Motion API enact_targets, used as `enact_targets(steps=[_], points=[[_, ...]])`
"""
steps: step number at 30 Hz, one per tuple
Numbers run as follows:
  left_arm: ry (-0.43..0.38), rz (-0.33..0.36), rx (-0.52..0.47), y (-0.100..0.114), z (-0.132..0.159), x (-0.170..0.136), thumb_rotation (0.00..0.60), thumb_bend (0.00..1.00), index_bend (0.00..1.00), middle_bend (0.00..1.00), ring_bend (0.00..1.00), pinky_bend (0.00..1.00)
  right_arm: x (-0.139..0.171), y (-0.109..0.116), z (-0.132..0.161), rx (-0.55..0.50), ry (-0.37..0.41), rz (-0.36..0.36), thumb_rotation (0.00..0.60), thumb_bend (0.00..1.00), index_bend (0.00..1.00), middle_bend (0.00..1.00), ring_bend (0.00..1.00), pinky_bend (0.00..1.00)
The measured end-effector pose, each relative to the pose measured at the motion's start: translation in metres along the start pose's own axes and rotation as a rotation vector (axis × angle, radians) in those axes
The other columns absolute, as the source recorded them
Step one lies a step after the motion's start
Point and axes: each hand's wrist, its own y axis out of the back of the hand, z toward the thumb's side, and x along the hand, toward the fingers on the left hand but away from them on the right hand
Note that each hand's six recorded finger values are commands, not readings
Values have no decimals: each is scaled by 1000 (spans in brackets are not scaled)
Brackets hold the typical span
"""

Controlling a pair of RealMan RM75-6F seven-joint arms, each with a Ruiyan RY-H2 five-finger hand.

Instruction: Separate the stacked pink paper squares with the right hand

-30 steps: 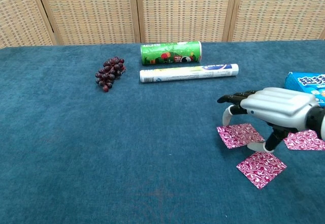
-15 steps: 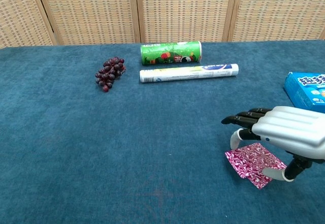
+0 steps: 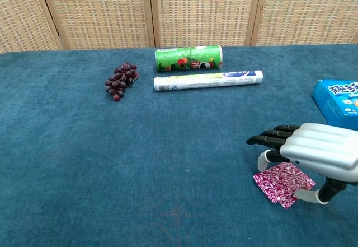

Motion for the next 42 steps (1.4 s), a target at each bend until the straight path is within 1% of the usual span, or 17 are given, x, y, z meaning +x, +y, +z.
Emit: enact_targets(steps=[25, 26, 30, 32, 37, 40, 42], points=[[0, 2, 1, 0, 0, 0, 600, 128, 91, 0, 0, 0, 8, -7, -12, 65, -6, 35, 600, 396, 560, 33, 0, 77], [0, 2, 1, 0, 0, 0, 600, 128, 91, 0, 0, 0, 8, -8, -13, 66, -6, 37, 600, 392, 553, 29, 0, 77], [1, 2, 3, 0, 0, 0, 600, 128, 91, 0, 0, 0, 12, -8, -12, 79, -2, 43, 600, 364, 437, 10, 0, 77], [1, 2, 3, 0, 0, 0, 600, 128, 91, 0, 0, 0, 13, -7, -11, 85, 0, 44, 600, 362, 415, 6, 0, 77], [1, 2, 3, 0, 0, 0, 600, 127, 91, 0, 0, 0, 15, -6, -8, 90, 1, 41, 600, 316, 394, 4, 0, 77], [1, 2, 3, 0, 0, 0, 600, 128, 91, 0, 0, 0, 15, -4, -7, 89, 0, 37, 600, 267, 389, 3, 0, 77], [2, 2, 3, 0, 0, 0, 600, 127, 91, 0, 0, 0, 15, -4, -6, 86, 0, 35, 600, 260, 389, 3, 0, 77]])
